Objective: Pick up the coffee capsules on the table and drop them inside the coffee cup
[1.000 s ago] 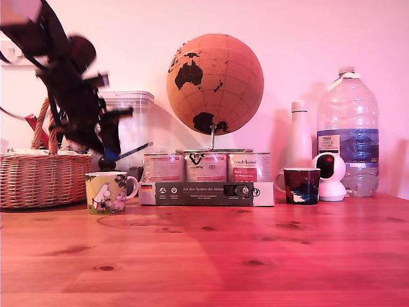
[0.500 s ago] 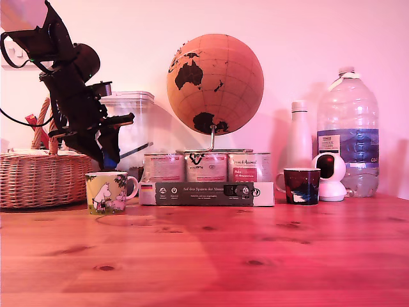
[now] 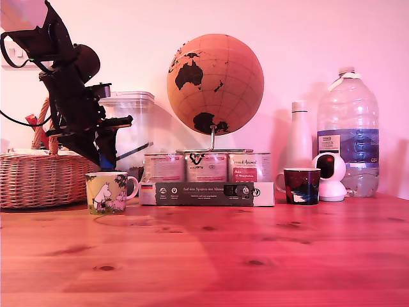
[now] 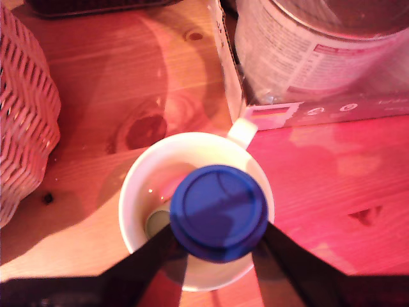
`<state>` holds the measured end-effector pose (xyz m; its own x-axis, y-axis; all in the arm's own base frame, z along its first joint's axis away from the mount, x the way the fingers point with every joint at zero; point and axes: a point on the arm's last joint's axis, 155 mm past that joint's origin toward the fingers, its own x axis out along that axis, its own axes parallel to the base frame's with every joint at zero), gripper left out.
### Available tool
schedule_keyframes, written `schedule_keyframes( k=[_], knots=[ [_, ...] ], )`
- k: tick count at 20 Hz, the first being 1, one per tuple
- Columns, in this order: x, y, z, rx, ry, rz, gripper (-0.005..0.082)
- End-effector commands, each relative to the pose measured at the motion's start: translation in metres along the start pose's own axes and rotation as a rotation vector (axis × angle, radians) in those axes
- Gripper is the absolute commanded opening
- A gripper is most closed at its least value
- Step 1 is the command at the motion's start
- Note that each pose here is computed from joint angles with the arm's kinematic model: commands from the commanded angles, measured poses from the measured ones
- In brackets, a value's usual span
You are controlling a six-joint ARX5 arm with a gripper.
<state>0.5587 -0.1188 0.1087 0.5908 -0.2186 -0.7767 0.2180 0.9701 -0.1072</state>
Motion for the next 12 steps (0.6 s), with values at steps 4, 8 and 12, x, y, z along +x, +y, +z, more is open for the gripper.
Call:
schedule_keyframes(
  k=[4, 8, 12],
  knots=[
    [0.0103, 0.0044, -0.0065, -0.002, 0.018, 0.006, 0.0776],
    [0.0103, 0.0044, -0.0066, -0.002, 0.018, 0.006, 0.0775],
    [0.0103, 0.0043, -0.007, -0.001, 0.02, 0.005, 0.0758]
  ],
)
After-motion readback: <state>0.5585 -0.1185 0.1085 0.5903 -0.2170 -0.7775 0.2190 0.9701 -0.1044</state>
